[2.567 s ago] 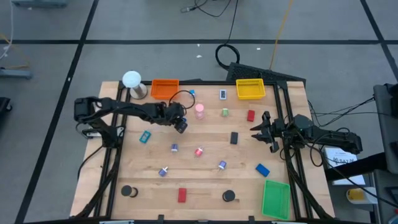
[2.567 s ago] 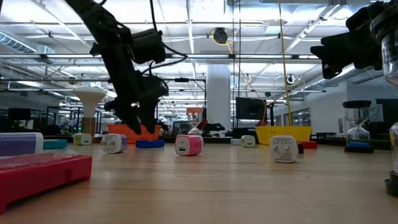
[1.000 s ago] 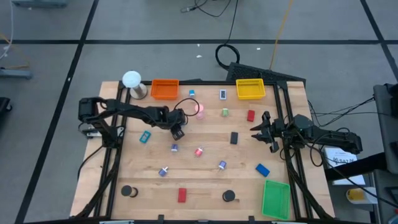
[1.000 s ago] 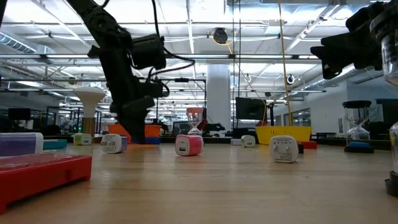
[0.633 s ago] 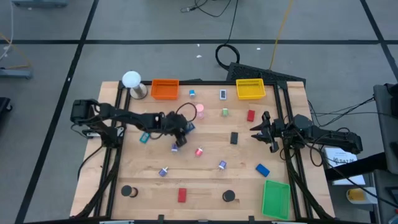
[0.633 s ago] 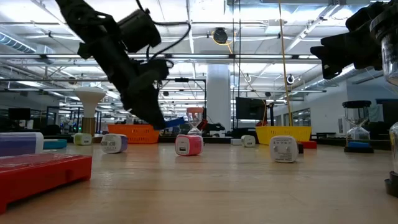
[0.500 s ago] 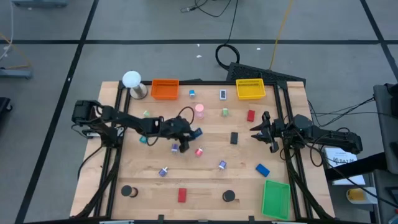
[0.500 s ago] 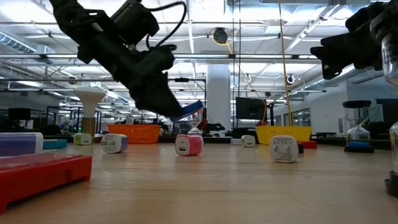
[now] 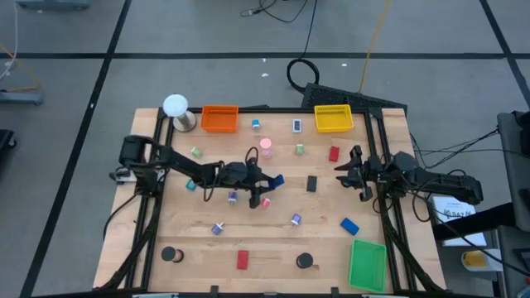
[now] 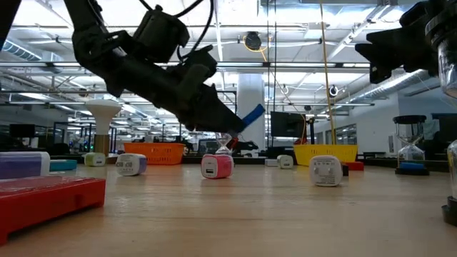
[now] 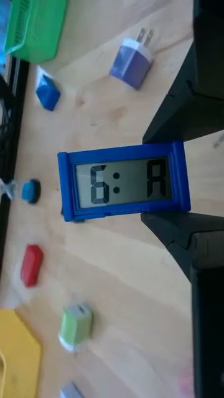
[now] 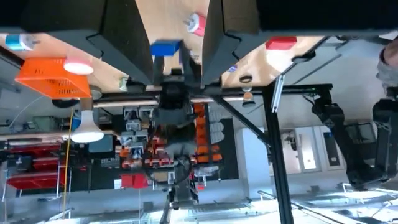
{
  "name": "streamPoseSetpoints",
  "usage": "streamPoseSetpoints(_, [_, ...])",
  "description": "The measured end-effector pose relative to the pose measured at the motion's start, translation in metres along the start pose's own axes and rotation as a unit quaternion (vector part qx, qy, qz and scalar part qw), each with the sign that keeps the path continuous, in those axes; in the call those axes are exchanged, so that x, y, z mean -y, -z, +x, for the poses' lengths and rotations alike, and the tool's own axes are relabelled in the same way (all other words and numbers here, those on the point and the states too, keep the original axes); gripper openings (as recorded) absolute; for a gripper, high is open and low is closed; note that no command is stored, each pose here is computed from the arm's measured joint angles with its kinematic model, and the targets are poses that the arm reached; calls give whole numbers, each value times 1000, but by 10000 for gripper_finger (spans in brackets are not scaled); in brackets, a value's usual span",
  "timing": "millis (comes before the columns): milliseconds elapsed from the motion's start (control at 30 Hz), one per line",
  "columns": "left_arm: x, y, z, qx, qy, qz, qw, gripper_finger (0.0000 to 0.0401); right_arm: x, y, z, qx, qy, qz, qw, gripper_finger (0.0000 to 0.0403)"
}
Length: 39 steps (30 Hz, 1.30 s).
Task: Pick & Place Office items
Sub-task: Put the top blue timer into the yellow basket
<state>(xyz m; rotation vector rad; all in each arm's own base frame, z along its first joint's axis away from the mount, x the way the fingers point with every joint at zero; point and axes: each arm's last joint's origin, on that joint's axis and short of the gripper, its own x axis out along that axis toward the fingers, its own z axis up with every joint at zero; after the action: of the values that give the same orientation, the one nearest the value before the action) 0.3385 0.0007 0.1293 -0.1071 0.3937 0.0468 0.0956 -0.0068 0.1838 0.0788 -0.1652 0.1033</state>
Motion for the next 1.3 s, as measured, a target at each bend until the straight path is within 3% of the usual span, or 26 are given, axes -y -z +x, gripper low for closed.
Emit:
streamPoseSetpoints(300, [1, -6, 21, 20, 1, -2, 1000, 155, 0, -23, -2, 119, 42, -56, 990, 130])
streamPoseSetpoints(533, [-4, -15, 22, 95, 12, -2, 995, 155, -5, -33, -3, 169, -28, 5, 985, 130])
streamPoseSetpoints(700, [-5, -18, 21, 109, 31, 34, 993, 155, -2, -28, 0, 142, -12, 17, 990, 130])
streamPoseSetpoints(800, [-6, -22, 20, 127, 33, 37, 991, 155, 5, -19, 7, 109, 72, 48, 990, 123])
streamPoseSetpoints(900, [-11, -23, 20, 133, 34, 36, 990, 155, 11, -8, 16, 58, 132, 66, 987, 90])
streamPoseSetpoints(1067, [-22, -25, 20, 133, 36, 34, 990, 155, 18, 11, 32, -32, 152, 84, 984, 9])
streamPoseSetpoints(1167, [-27, -27, 19, 143, 33, 37, 989, 155, 21, 4, 50, -63, 159, 88, 981, 27])
streamPoseSetpoints(1300, [-33, -28, 18, 149, 37, 35, 988, 155, 25, 1, 75, -103, 151, 91, 979, 88])
